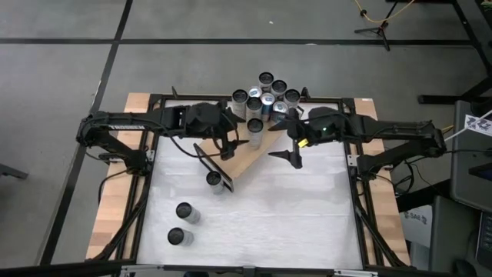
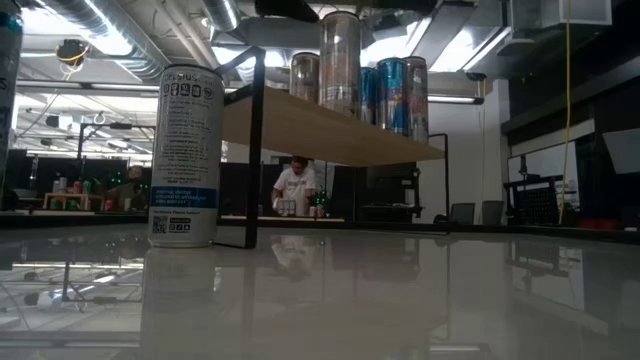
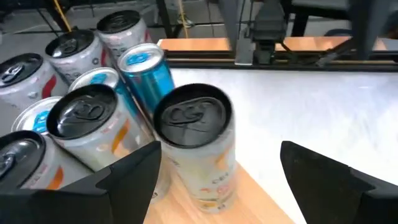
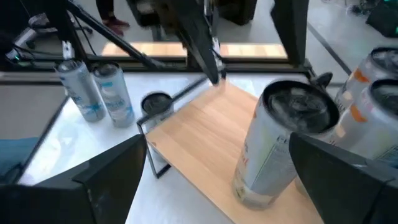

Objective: Place canned beverage on shelf
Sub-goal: Put the white-yellow soda can on the shelf aligned with the other white-yellow soda cans

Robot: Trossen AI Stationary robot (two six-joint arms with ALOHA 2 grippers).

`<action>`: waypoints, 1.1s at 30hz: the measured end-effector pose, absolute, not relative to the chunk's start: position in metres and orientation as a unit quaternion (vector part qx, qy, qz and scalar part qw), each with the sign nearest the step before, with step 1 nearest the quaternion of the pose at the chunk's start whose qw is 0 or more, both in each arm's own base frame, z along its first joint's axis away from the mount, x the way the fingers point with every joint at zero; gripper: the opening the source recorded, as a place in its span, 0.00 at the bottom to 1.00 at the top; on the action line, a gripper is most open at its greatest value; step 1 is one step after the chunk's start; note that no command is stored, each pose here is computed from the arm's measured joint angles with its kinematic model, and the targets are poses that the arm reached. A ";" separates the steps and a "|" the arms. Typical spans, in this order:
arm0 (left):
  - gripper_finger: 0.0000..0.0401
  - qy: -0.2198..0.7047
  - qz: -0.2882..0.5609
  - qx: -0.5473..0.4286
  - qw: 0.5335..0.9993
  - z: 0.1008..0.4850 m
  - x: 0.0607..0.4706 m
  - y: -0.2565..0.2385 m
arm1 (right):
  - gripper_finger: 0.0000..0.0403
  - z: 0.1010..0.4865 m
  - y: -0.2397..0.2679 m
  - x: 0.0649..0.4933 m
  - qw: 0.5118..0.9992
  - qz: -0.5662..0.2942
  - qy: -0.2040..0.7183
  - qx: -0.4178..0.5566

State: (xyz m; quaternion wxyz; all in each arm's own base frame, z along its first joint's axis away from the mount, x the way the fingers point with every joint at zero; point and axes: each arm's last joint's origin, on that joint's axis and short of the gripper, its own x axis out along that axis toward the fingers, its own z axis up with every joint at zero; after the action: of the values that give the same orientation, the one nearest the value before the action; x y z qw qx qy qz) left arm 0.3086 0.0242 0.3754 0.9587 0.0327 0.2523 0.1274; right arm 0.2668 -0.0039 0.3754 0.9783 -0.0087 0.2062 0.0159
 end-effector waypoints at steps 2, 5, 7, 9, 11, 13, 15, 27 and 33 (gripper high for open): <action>0.80 0.262 0.122 0.035 0.957 0.374 0.307 0.020 | 0.96 0.371 -0.004 0.271 0.976 0.013 0.217 -0.009; 0.80 0.289 0.113 0.040 0.950 0.369 0.305 0.015 | 0.96 0.365 -0.004 0.278 0.974 0.011 0.228 -0.009; 0.80 0.301 0.110 0.039 0.947 0.367 0.304 0.012 | 0.96 0.361 -0.005 0.282 0.972 0.007 0.234 -0.010; 0.80 0.305 0.113 0.031 0.945 0.366 0.304 0.011 | 0.96 0.357 -0.006 0.286 0.970 -0.006 0.241 -0.013; 0.80 0.307 0.117 0.022 0.944 0.365 0.304 0.010 | 0.96 0.354 -0.007 0.289 0.968 -0.020 0.248 -0.017; 0.80 0.305 0.121 0.021 0.944 0.365 0.304 0.011 | 0.96 0.352 -0.007 0.290 0.967 -0.027 0.251 -0.019; 0.80 0.303 0.138 0.021 0.943 0.365 0.304 0.012 | 0.96 0.351 -0.007 0.292 0.967 -0.028 0.253 -0.019; 0.80 0.320 0.157 0.026 0.934 0.345 0.325 0.013 | 0.96 0.351 -0.007 0.292 0.967 -0.028 0.251 -0.019; 0.80 0.318 0.150 0.027 0.936 0.345 0.326 0.011 | 0.96 0.351 -0.008 0.292 0.966 -0.047 0.251 -0.025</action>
State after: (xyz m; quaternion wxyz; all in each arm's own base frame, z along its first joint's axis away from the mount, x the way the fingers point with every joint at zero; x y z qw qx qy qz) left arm 0.3261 0.0108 0.3452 0.9359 0.0266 0.3177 0.1500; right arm 0.2922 -0.0084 0.3507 0.9664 -0.0252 0.2514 -0.0472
